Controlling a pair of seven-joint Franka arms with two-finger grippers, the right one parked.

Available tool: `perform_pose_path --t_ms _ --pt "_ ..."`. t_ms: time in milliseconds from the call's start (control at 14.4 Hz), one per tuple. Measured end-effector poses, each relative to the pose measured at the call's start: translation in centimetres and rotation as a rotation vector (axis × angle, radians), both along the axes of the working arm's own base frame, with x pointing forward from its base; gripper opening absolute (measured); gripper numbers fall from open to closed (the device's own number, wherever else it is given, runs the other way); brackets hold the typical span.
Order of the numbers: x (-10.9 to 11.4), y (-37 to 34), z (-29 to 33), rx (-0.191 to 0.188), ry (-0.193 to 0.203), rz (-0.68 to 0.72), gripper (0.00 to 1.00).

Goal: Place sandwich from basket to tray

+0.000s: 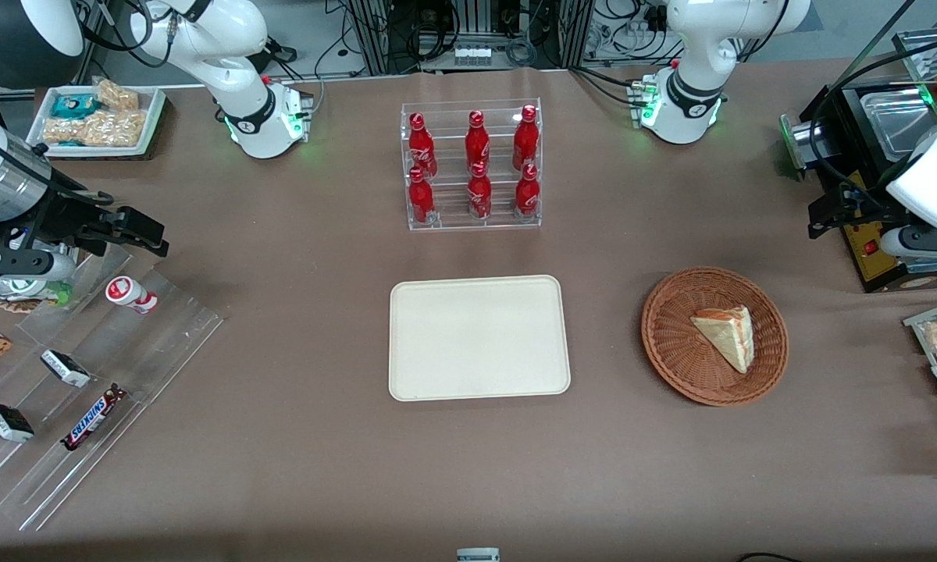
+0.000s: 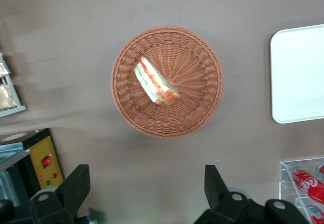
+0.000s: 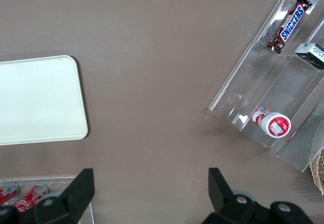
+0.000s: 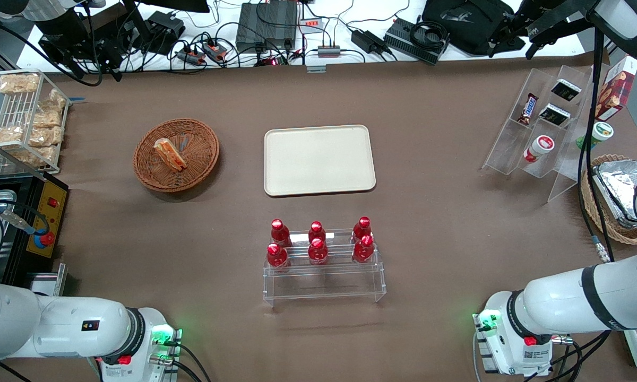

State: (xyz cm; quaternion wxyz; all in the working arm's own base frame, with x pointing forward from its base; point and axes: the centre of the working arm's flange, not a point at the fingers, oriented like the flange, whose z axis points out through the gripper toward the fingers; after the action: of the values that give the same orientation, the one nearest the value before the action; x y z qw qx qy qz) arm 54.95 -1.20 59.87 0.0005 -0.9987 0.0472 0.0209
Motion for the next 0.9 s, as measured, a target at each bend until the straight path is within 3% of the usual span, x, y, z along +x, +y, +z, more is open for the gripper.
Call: perform_pose_path --t_ms 415,900 --pt "-0.05 -0.16 -0.04 -0.008 0.005 0.007 1.0" --pt "-0.14 -0.24 -0.97 -0.006 0.044 0.007 1.0"
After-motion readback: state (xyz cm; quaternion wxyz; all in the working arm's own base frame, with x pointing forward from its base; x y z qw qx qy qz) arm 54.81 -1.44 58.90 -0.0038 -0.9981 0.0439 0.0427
